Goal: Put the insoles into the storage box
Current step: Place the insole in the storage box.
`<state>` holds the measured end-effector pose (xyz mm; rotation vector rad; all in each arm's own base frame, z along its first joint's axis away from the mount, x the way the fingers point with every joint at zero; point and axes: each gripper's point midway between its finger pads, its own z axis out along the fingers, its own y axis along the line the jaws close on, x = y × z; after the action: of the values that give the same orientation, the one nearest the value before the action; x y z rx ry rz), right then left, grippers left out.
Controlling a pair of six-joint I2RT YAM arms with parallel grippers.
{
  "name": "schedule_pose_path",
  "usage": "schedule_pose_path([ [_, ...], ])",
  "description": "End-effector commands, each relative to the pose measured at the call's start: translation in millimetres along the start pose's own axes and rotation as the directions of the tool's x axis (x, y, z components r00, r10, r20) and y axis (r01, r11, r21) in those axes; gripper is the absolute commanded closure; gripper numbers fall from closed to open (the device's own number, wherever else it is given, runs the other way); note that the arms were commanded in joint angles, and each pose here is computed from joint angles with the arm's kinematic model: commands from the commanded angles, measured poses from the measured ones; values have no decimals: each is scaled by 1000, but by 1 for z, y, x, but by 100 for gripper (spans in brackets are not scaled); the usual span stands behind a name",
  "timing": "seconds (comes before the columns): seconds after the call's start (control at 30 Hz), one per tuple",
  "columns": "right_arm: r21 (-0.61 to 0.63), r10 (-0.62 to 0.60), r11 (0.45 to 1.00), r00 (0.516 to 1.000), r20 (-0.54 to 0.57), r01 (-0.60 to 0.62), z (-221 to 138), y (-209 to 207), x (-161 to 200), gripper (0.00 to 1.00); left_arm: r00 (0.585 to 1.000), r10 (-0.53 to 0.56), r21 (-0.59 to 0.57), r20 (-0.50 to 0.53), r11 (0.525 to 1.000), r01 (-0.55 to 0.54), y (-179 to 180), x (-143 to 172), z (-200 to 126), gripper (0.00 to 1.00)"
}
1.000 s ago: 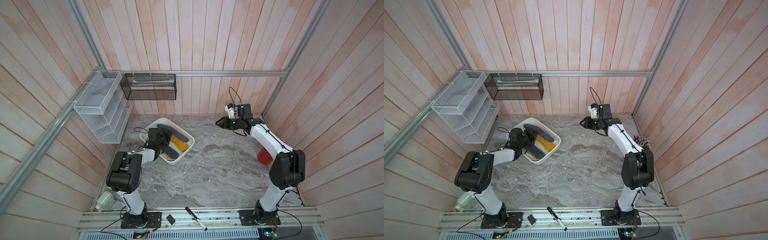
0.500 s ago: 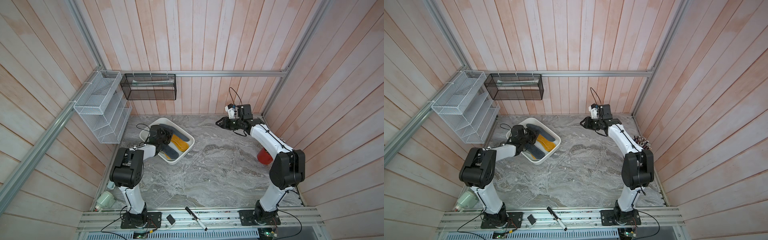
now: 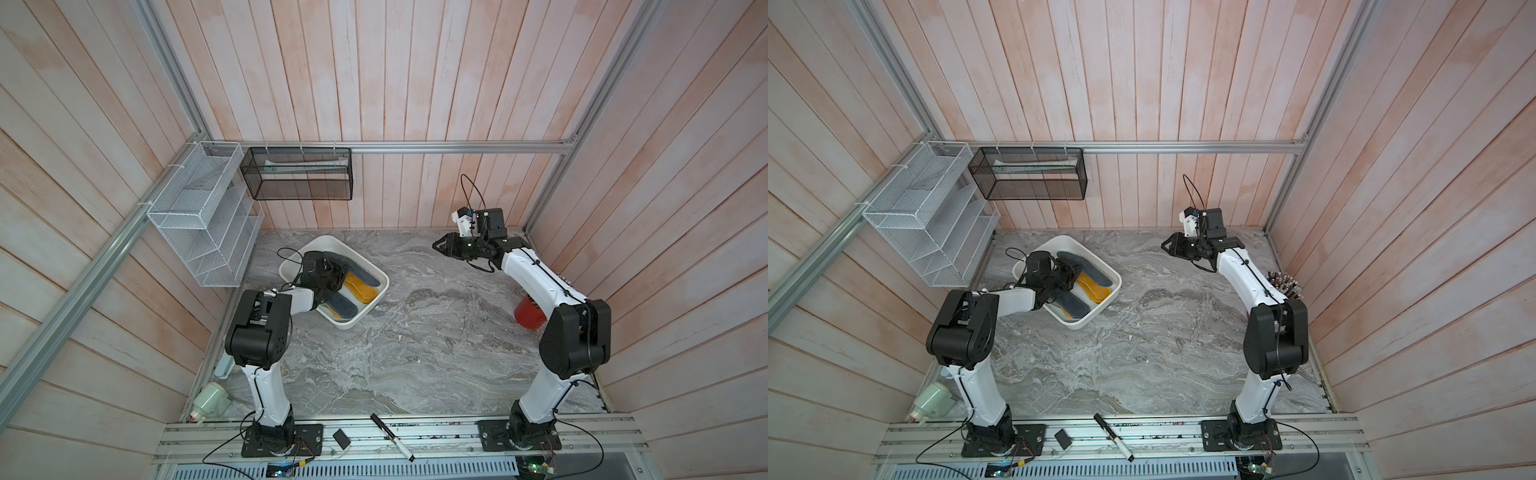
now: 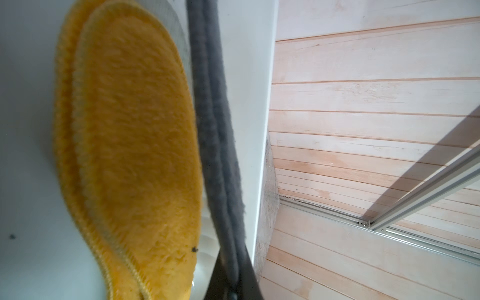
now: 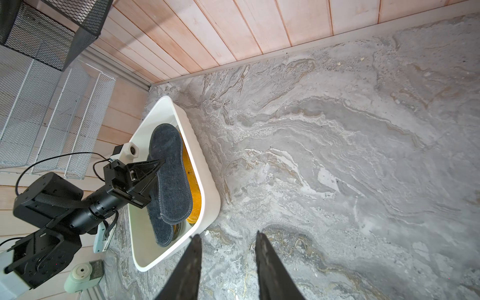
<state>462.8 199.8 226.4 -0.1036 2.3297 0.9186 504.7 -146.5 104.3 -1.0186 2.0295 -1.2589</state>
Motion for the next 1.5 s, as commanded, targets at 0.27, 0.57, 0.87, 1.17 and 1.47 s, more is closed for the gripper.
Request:
schedule_pose_path([
  [0.27,-14,-2,1000,1000,9,3,-1,2,-2,62,999,42,18,-26,999,-41,-5,-6,10,93],
  [0.57,-20,3,1000,1000,2,-3,2,-1,-2,60,998,32,-23,-55,999,-34,8,-1,11,85],
  [0.87,-18,7,1000,1000,2,-7,1,-3,-2,59,997,30,-38,-73,999,-33,15,3,13,85],
  [1.17,-15,10,1000,1000,1,-10,2,-6,-2,58,997,16,-63,-76,998,-21,19,3,10,84],
  [1.47,-14,12,1000,1000,3,-12,2,-7,-3,56,998,1,-119,-58,993,-8,23,1,2,78],
])
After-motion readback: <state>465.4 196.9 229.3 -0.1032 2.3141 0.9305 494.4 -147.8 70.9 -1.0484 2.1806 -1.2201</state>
